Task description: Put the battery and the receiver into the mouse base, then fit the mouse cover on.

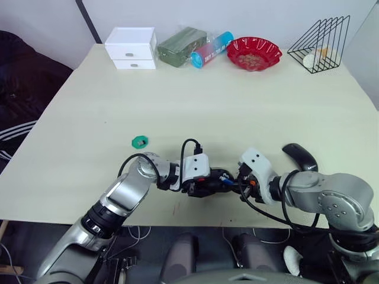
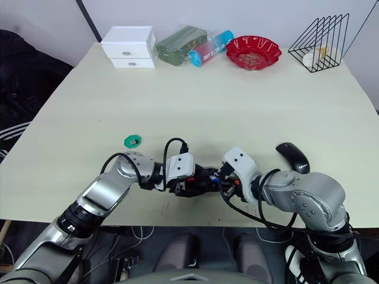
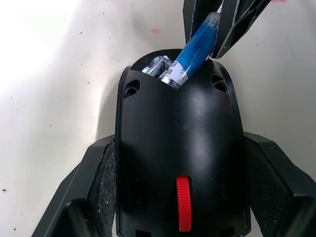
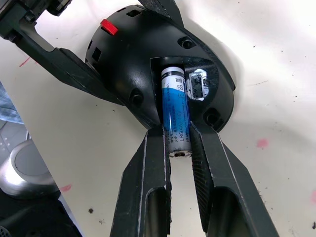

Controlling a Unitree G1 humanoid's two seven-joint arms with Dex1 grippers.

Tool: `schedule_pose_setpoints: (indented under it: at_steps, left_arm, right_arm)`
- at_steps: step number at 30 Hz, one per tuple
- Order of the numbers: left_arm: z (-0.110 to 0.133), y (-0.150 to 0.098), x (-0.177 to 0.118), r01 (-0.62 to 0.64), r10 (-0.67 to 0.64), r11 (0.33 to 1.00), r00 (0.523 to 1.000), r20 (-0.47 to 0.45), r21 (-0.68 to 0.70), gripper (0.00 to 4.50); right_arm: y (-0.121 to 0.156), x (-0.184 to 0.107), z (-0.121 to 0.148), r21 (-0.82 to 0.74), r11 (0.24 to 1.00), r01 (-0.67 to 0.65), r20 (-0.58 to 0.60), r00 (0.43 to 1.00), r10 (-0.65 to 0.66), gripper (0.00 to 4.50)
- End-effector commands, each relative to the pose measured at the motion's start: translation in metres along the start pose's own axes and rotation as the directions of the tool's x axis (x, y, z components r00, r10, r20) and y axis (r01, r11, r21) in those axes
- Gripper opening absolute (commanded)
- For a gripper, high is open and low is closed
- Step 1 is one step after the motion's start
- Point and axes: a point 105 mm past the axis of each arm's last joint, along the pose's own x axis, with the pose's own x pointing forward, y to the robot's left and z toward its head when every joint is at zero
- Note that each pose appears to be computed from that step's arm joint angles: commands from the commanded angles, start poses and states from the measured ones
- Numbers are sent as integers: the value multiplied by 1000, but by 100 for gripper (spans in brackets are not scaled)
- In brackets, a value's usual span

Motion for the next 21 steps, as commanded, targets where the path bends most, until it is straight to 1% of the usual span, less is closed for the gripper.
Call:
schedule_pose_setpoints:
  at_steps: [1,4,5,7,8,9,11,13,17,21]
  left_arm:
    - [-5,-10,7,28,-28,1000,999,-18,-7,289]
    - [-6,-11,6,25,-26,1000,999,-19,-11,289]
    - [-6,-11,6,24,-24,1000,1000,-19,-12,289]
    - [-7,-11,7,23,-24,1000,1000,-19,-13,289]
    - [-7,-11,7,23,-23,1000,1000,-20,-13,289]
    - [-7,-11,7,23,-23,1000,1000,-20,-13,289]
    - [-7,-10,7,23,-24,1000,1000,-20,-13,289]
    - [-7,-11,7,24,-25,1000,1000,-19,-15,289]
    - [-9,-11,7,29,-30,999,999,-22,-19,289]
    - [-9,-10,7,28,-28,999,999,-22,-17,289]
  right_arm:
    - [0,3,4,0,1000,10,1,1000,-10,8]
    - [-4,3,4,-2,999,33,-6,999,-33,8]
    - [-4,2,5,-3,999,32,-3,999,-32,88]
    - [-2,1,7,5,1000,21,10,1000,-21,139]
    - [-2,1,9,7,1000,18,17,1000,-18,201]
    - [-1,0,10,7,1000,14,20,1000,-14,230]
    - [0,-1,11,-1,1000,3,24,1000,-3,313]
    - [1,-2,12,-2,1000,0,29,1000,0,428]
    - [6,-14,15,-31,998,-51,55,997,53,428]
    - [11,-23,11,-53,994,-92,52,994,95,428]
